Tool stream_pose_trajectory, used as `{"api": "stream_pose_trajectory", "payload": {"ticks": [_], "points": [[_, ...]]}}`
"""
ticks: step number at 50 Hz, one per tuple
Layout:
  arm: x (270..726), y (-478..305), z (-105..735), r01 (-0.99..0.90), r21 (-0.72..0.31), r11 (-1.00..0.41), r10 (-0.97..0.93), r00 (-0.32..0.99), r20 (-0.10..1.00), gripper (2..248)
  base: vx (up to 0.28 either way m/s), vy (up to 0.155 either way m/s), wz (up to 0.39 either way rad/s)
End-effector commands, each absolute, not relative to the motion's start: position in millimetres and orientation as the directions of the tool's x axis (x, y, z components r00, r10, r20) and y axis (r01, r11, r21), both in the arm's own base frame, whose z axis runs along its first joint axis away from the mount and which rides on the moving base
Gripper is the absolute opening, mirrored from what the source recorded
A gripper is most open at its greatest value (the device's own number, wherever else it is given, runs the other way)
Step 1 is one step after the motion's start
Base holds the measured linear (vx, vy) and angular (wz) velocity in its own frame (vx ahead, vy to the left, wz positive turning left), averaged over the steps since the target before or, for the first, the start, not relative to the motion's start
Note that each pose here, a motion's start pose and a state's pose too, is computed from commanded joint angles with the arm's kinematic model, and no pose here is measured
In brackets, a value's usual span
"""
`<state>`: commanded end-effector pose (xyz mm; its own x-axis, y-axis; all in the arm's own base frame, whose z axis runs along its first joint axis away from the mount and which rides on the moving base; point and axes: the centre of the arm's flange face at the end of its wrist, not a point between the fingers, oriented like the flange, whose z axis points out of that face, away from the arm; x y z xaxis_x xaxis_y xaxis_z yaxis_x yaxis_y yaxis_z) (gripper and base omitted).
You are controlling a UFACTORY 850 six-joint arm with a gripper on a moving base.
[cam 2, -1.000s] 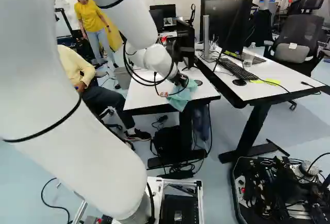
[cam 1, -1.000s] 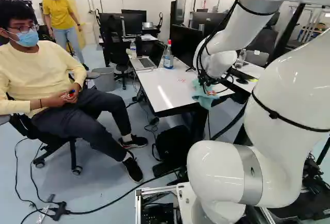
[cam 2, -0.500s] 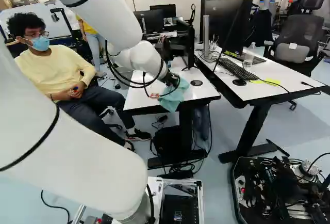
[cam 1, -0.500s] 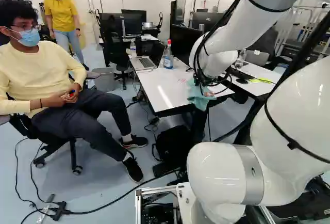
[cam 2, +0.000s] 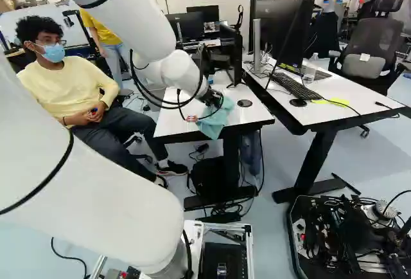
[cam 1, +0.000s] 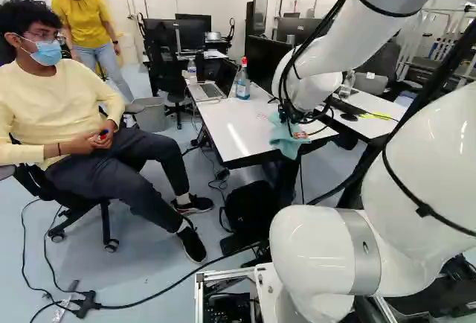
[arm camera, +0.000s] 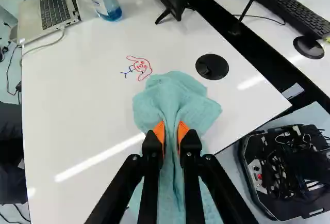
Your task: Clean the table with the green towel
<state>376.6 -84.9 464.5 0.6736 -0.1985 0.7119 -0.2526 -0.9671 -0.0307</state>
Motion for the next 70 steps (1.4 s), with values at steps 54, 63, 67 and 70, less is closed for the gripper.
{"api": "stream_pose_trajectory", "payload": {"ticks": [54, 63, 67, 70], "points": [[478.6, -107.7, 466.9, -0.253, -0.03, -0.967, -0.191, 0.645, 0.74, 50, 0.0, 0.0, 0.0], [486.9, -110.1, 458.3, -0.254, -0.029, -0.967, -0.192, 0.646, 0.739, 50, 0.0, 0.0, 0.0], [489.2, -110.7, 454.3, -0.254, -0.029, -0.967, -0.192, 0.645, 0.74, 50, 0.0, 0.0, 0.0], [490.8, -111.1, 451.4, -0.254, -0.029, -0.967, -0.192, 0.644, 0.74, 50, 0.0, 0.0, 0.0]]}}
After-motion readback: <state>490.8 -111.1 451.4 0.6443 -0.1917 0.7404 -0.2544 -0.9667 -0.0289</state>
